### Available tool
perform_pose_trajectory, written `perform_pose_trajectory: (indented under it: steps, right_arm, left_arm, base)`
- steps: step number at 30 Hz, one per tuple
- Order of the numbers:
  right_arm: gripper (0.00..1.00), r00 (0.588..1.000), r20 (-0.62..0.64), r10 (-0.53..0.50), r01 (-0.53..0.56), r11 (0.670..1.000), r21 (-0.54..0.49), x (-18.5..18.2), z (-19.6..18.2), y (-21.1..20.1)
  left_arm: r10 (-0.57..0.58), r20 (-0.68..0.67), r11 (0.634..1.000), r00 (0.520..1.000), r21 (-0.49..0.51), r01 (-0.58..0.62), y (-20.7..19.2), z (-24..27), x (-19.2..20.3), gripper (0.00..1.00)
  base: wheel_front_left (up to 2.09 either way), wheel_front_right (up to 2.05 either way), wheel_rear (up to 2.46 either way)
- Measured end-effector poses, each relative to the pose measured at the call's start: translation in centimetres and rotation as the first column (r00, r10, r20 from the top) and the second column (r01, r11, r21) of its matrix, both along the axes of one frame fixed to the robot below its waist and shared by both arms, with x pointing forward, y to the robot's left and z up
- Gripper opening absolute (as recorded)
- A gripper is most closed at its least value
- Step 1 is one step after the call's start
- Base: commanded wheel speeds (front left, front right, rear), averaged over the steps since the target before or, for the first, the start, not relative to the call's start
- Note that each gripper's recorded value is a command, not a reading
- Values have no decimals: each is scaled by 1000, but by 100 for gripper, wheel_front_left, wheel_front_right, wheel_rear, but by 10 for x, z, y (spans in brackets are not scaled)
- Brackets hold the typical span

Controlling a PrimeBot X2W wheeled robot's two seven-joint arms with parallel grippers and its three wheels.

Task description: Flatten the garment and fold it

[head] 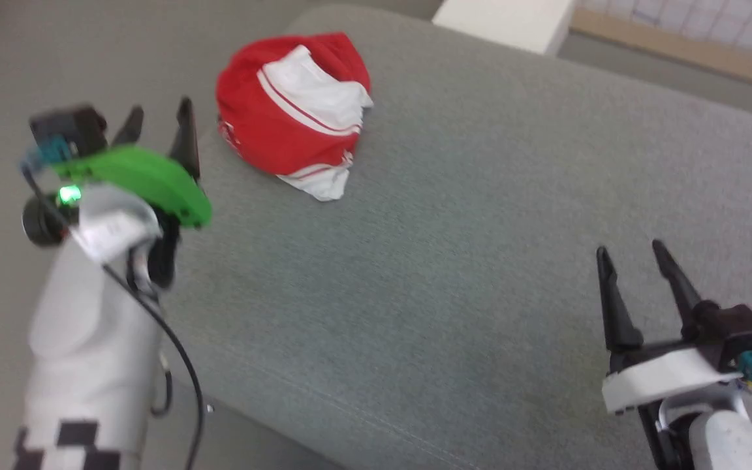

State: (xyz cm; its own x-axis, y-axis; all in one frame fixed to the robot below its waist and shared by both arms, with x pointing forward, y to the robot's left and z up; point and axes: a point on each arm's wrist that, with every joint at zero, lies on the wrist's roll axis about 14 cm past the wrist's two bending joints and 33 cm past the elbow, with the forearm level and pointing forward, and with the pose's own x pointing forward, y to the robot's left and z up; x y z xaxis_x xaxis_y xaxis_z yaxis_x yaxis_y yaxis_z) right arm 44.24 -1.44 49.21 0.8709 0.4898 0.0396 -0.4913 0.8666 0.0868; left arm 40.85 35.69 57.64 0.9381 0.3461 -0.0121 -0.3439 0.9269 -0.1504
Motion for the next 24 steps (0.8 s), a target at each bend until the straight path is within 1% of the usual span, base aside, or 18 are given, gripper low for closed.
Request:
perform_pose_trajectory:
  steps: [3,8,12,16,18,21,24]
  right_arm:
    - [100,1000,-4,-21,21,1000,-4,11,-4,-7]
    - [100,996,-24,-85,84,996,-24,29,-20,-34]
    - [100,987,-66,-150,146,988,-54,37,-42,-62]
    - [100,973,-101,-208,200,976,-83,41,-64,-86]
    - [100,966,-117,-230,219,971,-99,42,-74,-96]
    - [100,955,-140,-261,245,962,-120,42,-88,-109]
    - [100,944,-162,-286,266,954,-139,41,-100,-119]
  left_arm:
    - [-13,-68,998,998,-65,8,6,-6,29,100]
    - [-39,-187,995,982,-103,20,13,-16,73,100]
    - [-70,-326,991,943,-130,28,9,-45,104,100]
    - [-96,-472,987,876,-162,21,1,-84,124,100]
    - [-103,-553,984,827,-176,5,-2,-107,127,100]
    - [-110,-674,978,730,-204,-41,-5,-146,124,100]
    - [-119,-749,971,652,-224,-80,-10,-174,121,100]
  base:
    - [0,0,0]
    - [0,0,0]
    - [0,0,0]
    - [0,0,0]
    - [0,0,0]
    - [0,0,0]
    - [0,0,0]
